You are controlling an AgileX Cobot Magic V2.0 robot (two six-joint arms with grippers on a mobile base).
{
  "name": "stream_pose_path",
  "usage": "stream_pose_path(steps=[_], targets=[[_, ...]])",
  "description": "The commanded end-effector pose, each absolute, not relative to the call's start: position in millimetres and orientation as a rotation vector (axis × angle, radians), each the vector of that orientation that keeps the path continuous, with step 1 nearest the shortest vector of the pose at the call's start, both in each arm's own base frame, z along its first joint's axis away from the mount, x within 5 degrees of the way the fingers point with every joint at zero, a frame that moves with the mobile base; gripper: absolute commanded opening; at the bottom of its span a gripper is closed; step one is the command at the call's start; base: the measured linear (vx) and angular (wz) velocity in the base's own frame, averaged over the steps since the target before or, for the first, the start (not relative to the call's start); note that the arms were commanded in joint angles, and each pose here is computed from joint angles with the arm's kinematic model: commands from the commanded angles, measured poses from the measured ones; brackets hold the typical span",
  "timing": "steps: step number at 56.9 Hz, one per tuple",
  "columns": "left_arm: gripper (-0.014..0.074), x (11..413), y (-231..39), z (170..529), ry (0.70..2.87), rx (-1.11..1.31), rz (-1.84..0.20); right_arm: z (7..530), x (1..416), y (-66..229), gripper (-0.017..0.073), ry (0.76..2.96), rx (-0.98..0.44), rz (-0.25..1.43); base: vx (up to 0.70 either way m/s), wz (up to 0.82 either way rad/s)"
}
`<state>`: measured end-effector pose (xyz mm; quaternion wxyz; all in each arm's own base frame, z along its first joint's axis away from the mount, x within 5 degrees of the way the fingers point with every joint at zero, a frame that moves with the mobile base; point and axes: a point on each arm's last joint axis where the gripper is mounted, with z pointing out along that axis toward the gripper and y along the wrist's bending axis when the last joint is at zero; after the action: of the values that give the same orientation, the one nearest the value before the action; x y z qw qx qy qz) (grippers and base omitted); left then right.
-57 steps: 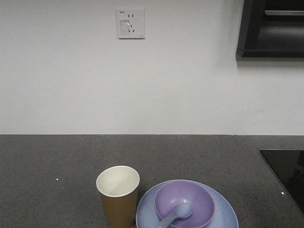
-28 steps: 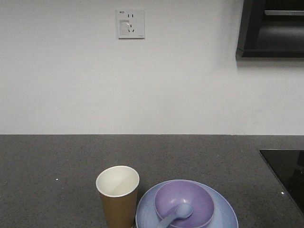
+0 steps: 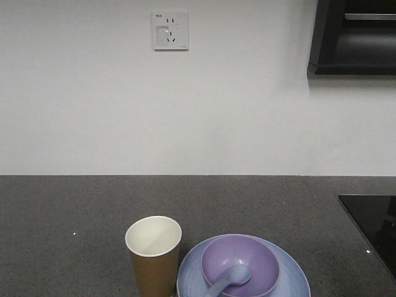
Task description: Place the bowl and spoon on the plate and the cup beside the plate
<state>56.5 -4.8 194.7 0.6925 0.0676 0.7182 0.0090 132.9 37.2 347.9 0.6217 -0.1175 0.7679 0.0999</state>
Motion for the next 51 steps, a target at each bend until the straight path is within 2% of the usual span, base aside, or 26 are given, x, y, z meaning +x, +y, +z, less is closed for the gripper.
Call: stream_pose_path(steps=[1,5,11,19,26,37,51], targets=[[-0.0003,54,-4,211,1.482,0.128,0.015,365,132,34,-0.0011,1.660,-0.262,0.183,0.00,0.00],[-0.0003,54,-4,211,1.482,0.128,0.015,365,127,31,-0.0011,1.645,-0.296,0.123,0.00,0.00],[-0.0003,54,-4,211,1.482,0.128,0.015,348,114,25,-0.0011,1.635,-0.258,0.099,0.00,0.00],[-0.0003,54,-4,211,1.482,0.128,0.015,313,92,14,-0.0011,1.538,-0.138,0.096,0.00,0.00],[-0.0003,54,-4,211,1.482,0.128,0.015,254,75,3,-0.0011,1.538,0.008,0.070,0.00,0.00],[-0.0003,54,-4,211,1.482,0.128,0.015,198,64,0,-0.0011,1.570,0.028,0.035,0.00,0.00],[-0.0003,54,-4,211,1.482,0.128,0.015,199,57,0,-0.0011,1.539,0.002,0.001,0.00,0.00]])
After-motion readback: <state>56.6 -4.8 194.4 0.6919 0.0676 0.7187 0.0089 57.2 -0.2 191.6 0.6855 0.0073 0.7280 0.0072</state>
